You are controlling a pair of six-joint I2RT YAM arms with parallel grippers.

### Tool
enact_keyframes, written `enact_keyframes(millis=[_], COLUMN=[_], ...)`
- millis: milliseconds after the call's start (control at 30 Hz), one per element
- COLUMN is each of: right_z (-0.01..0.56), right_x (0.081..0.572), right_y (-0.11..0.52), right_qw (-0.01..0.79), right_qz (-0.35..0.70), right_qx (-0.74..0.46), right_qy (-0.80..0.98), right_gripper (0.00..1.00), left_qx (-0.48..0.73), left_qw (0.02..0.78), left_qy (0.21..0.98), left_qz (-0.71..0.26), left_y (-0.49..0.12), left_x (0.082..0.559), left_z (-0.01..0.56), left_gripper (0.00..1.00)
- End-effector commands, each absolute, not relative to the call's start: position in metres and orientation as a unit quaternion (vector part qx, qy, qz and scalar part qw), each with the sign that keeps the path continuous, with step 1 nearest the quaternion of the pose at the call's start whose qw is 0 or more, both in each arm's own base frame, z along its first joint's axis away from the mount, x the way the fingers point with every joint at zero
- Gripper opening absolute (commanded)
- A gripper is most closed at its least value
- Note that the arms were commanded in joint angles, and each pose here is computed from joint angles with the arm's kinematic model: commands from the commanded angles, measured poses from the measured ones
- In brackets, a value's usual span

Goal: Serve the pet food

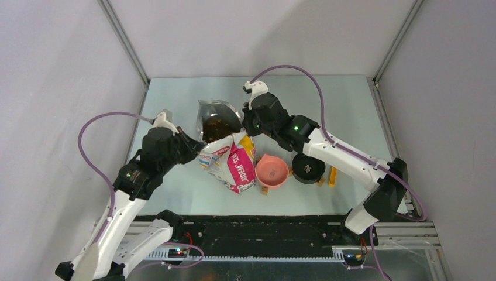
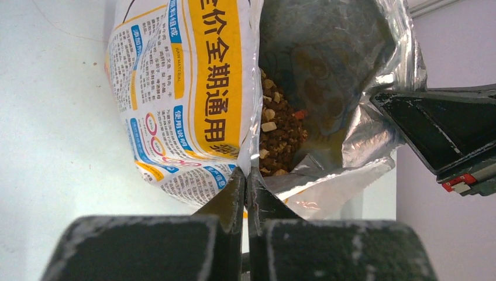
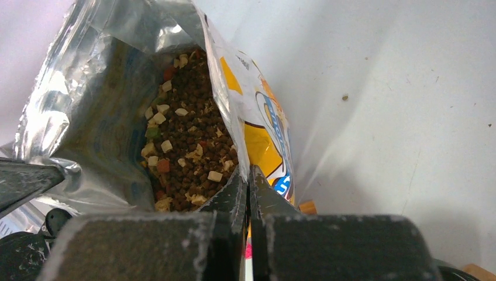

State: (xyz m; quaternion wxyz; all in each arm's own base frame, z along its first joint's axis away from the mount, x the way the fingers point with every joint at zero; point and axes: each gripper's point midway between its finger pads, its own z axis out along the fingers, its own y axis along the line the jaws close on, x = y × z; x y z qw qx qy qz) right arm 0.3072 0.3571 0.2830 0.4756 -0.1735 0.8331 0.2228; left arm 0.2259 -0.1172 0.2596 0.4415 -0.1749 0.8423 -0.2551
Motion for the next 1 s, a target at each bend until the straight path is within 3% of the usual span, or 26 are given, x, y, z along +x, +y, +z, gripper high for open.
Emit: enact_keyframes(millis=[0, 200, 467, 533, 567, 600, 633, 667, 700, 733, 800, 967], right_z=[0.341, 0.346, 0.345, 0.348, 0.349, 0.353, 0.356, 0.361, 0.363, 0.372, 0.382, 0.375], right_x=[0.346, 0.346, 0.308, 0.303, 0.302, 0.298, 0.297, 0.293, 0.293, 0.288, 0.283, 0.296], right_y=[0.285, 0.285, 0.346, 0.350, 0.351, 0.352, 0.351, 0.350, 0.348, 0.347, 0.340, 0.279], right_qw=[0.579, 0.578, 0.501, 0.492, 0.490, 0.488, 0.489, 0.490, 0.490, 0.494, 0.492, 0.495], right_qz=[0.123, 0.131, 0.312, 0.329, 0.333, 0.343, 0.346, 0.354, 0.358, 0.372, 0.400, 0.411], right_qx=[-0.096, -0.108, -0.223, -0.236, -0.238, -0.244, -0.245, -0.248, -0.248, -0.250, -0.243, -0.150], right_qy=[0.800, 0.798, 0.776, 0.771, 0.770, 0.765, 0.762, 0.757, 0.755, 0.745, 0.734, 0.751], right_gripper=[0.00, 0.00, 0.00, 0.10, 0.14, 0.24, 0.33, 0.50, 0.58, 0.76, 0.96, 0.99], left_qx=[-0.168, -0.147, -0.077, -0.070, -0.069, -0.069, -0.071, -0.071, -0.070, -0.068, -0.068, -0.094], left_qw=[0.434, 0.432, 0.420, 0.424, 0.431, 0.435, 0.446, 0.452, 0.465, 0.472, 0.498, 0.557], left_qy=[0.877, 0.883, 0.873, 0.865, 0.859, 0.856, 0.848, 0.844, 0.835, 0.829, 0.810, 0.771], left_qz=[-0.120, -0.111, -0.235, -0.259, -0.269, -0.272, -0.277, -0.280, -0.288, -0.292, -0.303, -0.295], left_y=[-0.065, -0.061, -0.116, -0.124, -0.127, -0.127, -0.127, -0.127, -0.127, -0.127, -0.125, -0.103], left_x=[0.200, 0.193, 0.201, 0.203, 0.203, 0.204, 0.205, 0.205, 0.205, 0.205, 0.204, 0.195], left_z=[0.249, 0.262, 0.281, 0.287, 0.292, 0.295, 0.301, 0.304, 0.312, 0.317, 0.333, 0.355], left_gripper=[0.00, 0.00, 0.00, 0.02, 0.18, 0.29, 0.52, 0.62, 0.82, 0.90, 0.98, 0.99])
